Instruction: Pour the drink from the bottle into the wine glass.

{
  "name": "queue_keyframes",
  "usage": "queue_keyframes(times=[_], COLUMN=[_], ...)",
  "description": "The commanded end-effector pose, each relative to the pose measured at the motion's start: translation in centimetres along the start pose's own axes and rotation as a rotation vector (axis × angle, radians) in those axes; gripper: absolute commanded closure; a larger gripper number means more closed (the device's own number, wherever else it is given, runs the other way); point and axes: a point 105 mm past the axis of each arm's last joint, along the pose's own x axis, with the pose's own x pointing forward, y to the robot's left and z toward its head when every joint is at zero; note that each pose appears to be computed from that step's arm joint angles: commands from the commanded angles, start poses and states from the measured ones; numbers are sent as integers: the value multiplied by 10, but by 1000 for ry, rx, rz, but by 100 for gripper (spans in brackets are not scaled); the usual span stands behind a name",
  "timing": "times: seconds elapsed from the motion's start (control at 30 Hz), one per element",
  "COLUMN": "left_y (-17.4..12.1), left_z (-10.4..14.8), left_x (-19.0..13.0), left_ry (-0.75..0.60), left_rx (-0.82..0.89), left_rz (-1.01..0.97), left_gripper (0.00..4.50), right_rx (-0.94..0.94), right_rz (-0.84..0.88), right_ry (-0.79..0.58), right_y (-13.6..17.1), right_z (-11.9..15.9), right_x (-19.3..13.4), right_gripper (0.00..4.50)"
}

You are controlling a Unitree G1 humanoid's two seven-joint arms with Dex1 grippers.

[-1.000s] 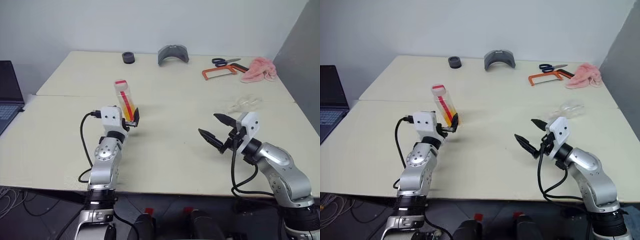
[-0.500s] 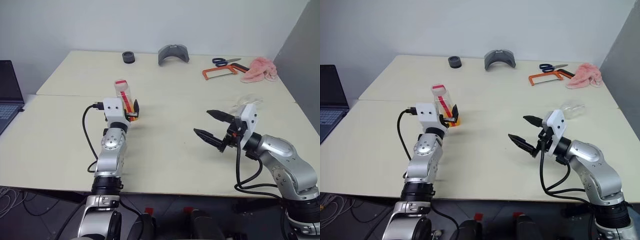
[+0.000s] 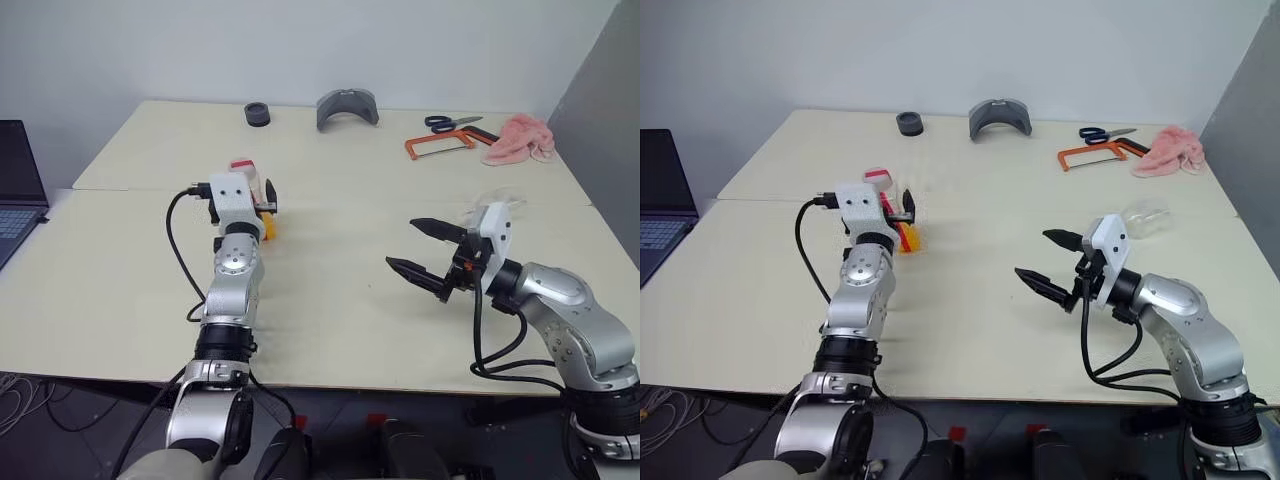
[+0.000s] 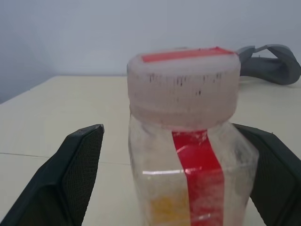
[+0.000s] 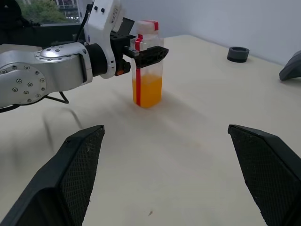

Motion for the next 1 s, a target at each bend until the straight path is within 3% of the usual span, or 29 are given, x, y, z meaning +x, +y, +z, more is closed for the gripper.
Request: queue_keyframes(times=[0.03,1.0], left_y=[-1,-1], left_z=[18,6], left_x=[5,12], left_ry=[-58,20], left_rx=[24,85], left_rz=[29,61], left_gripper=[3,3], right_rx=[13,8], right_rz=[-6,26], right_ry=[-61,-37], right_y=[-5,-5], right_z=[17,17], right_x=[-1,-1], right_gripper=[0,0])
